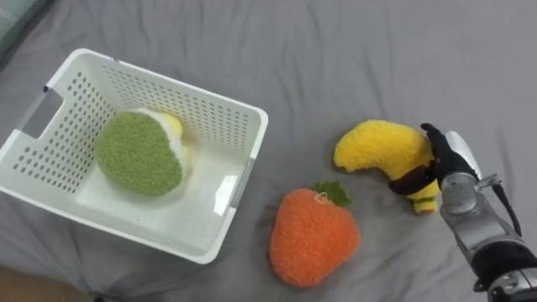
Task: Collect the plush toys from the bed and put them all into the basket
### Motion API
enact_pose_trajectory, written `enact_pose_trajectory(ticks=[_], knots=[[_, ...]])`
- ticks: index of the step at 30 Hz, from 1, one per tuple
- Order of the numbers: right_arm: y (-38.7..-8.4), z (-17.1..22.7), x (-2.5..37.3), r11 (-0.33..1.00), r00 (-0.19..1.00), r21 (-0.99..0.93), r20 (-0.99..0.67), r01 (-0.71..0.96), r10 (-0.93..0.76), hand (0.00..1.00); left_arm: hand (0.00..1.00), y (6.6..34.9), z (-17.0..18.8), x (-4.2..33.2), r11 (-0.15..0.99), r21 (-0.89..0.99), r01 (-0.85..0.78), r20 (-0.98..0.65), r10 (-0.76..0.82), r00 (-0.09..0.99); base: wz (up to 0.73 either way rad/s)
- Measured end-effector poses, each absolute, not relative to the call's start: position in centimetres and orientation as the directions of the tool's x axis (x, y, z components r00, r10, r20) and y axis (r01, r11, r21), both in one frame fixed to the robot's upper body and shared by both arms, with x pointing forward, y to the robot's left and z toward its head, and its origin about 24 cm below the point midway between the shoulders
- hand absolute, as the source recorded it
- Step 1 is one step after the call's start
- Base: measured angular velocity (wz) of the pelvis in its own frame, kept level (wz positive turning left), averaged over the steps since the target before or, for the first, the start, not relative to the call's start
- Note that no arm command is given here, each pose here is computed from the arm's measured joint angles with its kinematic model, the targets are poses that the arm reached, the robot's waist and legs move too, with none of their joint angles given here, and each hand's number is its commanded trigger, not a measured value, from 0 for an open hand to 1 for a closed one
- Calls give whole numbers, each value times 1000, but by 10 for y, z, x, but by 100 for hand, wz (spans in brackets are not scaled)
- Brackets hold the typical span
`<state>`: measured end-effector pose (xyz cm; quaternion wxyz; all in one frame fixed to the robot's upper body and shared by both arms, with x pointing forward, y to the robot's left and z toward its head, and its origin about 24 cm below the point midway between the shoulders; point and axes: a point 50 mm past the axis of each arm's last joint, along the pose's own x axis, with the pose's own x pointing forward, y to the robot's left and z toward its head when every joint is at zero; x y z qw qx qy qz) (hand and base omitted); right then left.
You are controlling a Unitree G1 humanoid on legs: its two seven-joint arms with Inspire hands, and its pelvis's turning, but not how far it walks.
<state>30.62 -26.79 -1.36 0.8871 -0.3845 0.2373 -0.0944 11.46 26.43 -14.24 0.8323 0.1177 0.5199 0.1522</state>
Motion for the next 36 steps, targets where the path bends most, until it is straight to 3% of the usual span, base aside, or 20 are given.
enact_pose_trajectory(ticks=[15, 18, 20, 21, 22, 23, 24, 36], knots=[[-284, -22, 295, 633, 826, -773, -332, 37, -455, 0, 0, 265, -145, 108, 925, 356, -131, -837, 378, 395, 2], [-288, -25, 291, 628, 812, -777, -347, 31, -469, 22, 0, 265, -145, 109, 925, 354, -134, -837, 378, 395, -3], [-291, -27, 288, 621, 801, -783, -354, 29, -484, 47, 0, 265, -145, 108, 926, 343, -156, -839, 377, 392, -3], [-292, -28, 288, 619, 798, -785, -354, 29, -487, 50, 0, 265, -145, 108, 926, 343, -156, -839, 377, 392, 3], [-294, -28, 287, 615, 795, -788, -355, 29, -492, 65, 0, 265, -145, 108, 926, 343, -156, -839, 377, 393, 6], [-296, -28, 286, 612, 792, -790, -355, 30, -497, 72, 0, 265, -145, 109, 926, 343, -156, -839, 377, 393, 6], [-297, -27, 286, 609, 790, -792, -353, 32, -501, 98, 0, 265, -145, 109, 926, 343, -157, -839, 377, 393, 5], [-306, -24, 283, 577, 777, -814, -324, 61, -540, 100, 0, 260, -146, 109, 933, 337, -124, -844, 358, 400, 1]])
